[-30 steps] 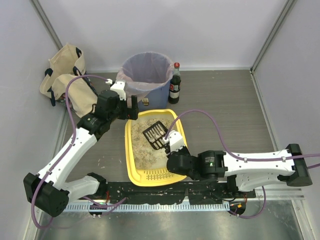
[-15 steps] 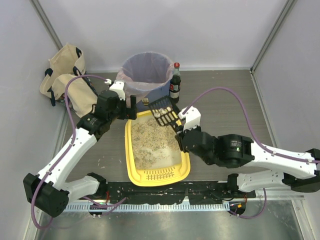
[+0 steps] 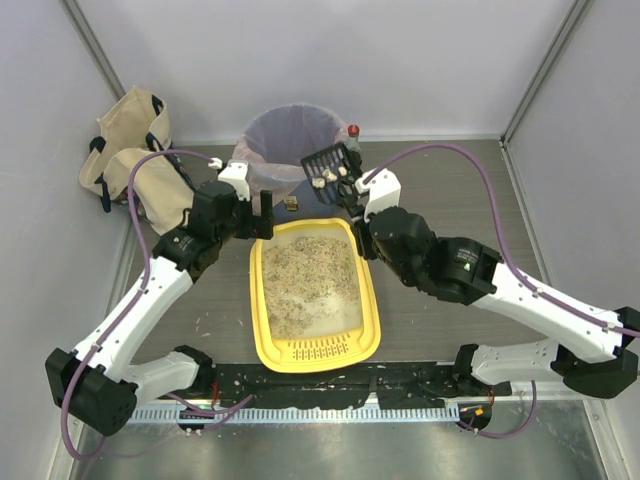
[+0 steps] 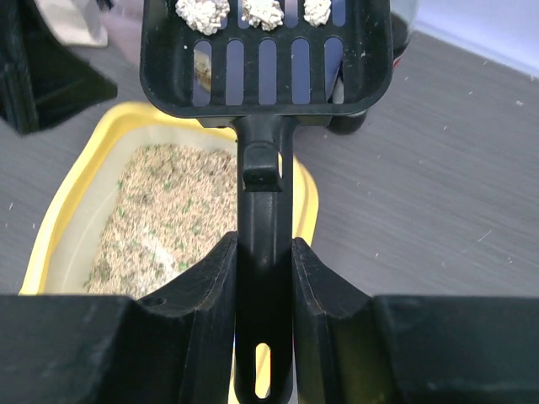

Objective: Clean the litter box

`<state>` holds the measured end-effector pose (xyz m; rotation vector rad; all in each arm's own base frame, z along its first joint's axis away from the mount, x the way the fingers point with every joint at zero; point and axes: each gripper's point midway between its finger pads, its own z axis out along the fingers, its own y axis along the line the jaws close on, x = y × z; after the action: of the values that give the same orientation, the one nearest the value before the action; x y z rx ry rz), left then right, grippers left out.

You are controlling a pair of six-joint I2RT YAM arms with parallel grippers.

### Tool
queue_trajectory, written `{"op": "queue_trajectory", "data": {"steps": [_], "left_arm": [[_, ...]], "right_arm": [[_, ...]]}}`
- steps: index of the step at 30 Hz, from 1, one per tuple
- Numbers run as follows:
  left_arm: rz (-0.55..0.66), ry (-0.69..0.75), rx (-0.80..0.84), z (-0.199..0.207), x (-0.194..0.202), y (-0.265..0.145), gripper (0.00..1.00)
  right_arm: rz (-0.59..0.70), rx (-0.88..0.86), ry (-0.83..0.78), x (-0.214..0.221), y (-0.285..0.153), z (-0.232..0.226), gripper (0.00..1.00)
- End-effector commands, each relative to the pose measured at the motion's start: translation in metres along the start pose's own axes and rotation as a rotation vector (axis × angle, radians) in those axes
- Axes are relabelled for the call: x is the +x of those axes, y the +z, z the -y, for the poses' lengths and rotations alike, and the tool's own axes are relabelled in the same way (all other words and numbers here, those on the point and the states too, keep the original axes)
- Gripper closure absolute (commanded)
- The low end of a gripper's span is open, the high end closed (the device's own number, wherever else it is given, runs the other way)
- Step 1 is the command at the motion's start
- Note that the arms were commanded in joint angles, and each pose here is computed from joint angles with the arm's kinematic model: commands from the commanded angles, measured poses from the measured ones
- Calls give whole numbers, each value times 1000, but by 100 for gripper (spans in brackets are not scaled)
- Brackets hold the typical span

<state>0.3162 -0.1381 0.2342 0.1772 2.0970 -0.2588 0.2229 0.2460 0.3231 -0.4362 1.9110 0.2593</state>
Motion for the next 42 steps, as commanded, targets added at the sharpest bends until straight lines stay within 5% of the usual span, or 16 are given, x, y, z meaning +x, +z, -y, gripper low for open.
{"op": "queue_trajectory", "data": {"steps": [1, 17, 24, 42], "left_arm": [[61, -15, 52, 10, -17, -9, 0], [73, -24, 78, 14, -20, -13, 0], [73, -25, 85, 16, -19, -13, 0], [72, -33, 101, 19, -19, -14, 0]], "right_arm": [[130, 9, -8, -59, 9, 11, 99], [156, 188, -217, -110, 101, 52, 99], [134, 291, -640, -122, 121, 67, 99], [183, 401, -1089, -131, 118, 80, 99]]}}
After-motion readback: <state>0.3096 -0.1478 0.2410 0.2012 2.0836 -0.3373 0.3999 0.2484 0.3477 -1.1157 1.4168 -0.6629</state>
